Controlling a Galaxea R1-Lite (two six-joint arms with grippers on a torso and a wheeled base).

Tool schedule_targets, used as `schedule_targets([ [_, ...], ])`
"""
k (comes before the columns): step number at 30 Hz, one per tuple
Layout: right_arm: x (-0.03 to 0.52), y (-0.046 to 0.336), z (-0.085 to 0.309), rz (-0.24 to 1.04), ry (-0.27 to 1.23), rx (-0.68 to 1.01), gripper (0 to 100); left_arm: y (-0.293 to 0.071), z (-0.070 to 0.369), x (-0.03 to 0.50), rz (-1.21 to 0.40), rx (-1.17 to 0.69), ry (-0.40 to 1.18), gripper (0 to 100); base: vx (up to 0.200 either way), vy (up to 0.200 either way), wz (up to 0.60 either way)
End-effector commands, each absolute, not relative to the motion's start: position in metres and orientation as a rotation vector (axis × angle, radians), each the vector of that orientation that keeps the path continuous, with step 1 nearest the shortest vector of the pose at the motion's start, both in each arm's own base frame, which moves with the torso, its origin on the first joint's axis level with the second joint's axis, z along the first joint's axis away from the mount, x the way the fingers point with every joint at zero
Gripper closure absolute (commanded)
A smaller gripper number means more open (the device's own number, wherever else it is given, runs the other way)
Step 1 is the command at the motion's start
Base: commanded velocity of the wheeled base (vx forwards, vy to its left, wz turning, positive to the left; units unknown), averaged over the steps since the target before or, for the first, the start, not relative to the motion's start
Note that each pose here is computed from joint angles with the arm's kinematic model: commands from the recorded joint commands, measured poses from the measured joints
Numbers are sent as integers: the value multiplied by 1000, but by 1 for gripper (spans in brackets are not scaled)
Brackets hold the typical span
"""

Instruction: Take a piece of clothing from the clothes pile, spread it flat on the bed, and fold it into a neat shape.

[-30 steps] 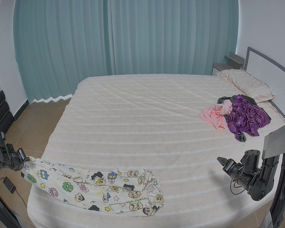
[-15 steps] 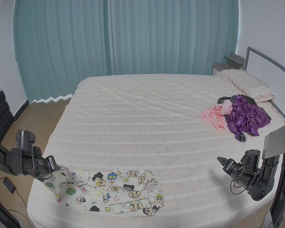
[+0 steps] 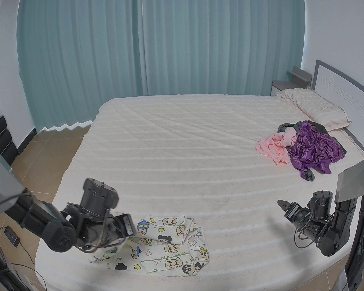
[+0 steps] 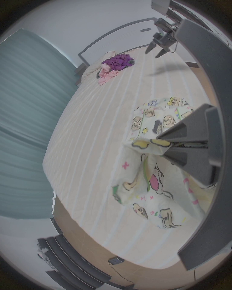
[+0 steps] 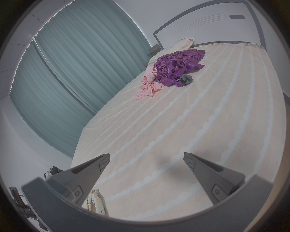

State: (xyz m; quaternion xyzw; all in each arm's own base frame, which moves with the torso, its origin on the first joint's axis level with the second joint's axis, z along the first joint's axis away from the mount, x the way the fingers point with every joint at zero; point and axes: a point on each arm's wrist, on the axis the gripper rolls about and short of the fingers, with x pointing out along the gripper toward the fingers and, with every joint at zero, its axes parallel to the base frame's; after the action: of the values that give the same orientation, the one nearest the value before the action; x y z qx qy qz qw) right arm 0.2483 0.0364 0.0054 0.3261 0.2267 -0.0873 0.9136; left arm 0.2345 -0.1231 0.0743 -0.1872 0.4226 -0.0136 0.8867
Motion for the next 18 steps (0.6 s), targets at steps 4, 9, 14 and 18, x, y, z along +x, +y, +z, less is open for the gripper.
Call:
schedule_targets([
  [4,249,37,6,-175,457,672,0,-204,41,235,-117,-343,930,100,0,0,0],
  [9,249,37,4,-175,462,671,0,-226,34,244,-89,-361,894,100,0,0,0],
  [14,249,37,4,-176,464,670,0,-238,23,249,-90,-375,885,100,0,0,0],
  [18,249,37,4,-176,465,670,0,-246,23,251,-106,-417,866,100,0,0,0],
])
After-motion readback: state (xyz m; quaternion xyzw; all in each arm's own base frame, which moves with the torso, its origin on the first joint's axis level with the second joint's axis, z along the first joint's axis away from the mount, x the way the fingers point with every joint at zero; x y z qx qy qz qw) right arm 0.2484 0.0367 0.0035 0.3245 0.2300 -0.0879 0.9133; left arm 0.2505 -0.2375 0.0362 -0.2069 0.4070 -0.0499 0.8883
